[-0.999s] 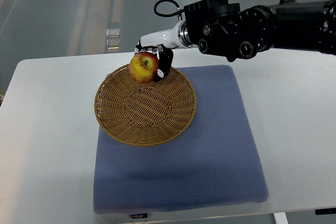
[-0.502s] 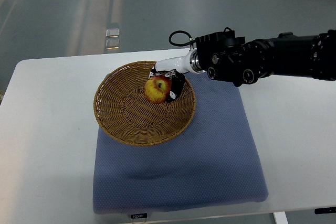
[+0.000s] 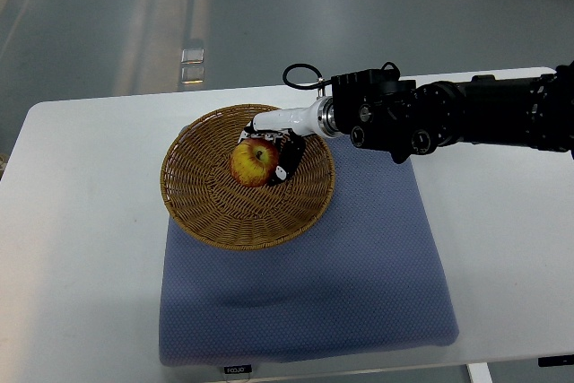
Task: Place red apple in basket with right hand
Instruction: 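Open the right hand fingers to release the apple into the basket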
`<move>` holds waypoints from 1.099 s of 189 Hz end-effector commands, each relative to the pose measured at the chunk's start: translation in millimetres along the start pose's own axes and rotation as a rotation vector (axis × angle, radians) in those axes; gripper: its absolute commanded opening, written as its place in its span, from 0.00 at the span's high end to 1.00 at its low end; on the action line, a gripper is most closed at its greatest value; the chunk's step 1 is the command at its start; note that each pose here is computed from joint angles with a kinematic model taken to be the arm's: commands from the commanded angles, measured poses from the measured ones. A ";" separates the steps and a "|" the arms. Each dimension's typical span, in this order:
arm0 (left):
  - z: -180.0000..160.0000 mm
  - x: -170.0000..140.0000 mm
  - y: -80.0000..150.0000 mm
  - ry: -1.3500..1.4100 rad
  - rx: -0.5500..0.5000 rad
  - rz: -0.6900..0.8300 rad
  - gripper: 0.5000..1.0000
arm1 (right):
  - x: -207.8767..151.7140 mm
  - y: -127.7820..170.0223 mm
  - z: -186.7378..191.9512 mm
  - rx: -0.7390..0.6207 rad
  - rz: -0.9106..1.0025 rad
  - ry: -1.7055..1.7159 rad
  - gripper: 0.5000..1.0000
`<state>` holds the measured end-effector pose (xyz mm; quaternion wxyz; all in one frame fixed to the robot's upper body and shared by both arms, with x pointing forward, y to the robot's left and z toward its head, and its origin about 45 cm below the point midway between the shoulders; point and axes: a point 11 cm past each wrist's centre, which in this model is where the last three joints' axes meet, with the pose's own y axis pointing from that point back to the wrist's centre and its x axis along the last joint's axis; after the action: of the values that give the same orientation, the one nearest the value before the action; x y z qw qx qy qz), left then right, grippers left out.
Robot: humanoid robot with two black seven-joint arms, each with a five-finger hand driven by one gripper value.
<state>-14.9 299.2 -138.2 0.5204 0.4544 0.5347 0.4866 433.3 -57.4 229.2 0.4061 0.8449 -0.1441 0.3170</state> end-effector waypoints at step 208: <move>-0.3 0.0 0.0 -0.003 0.002 0.000 0.00 | 3.9 -2.4 -16.3 0.072 0.016 -0.057 0.18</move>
<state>-15.2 299.2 -138.2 0.5209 0.4554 0.5344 0.4854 426.9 -48.1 225.5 0.3741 0.8665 -0.1512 0.2937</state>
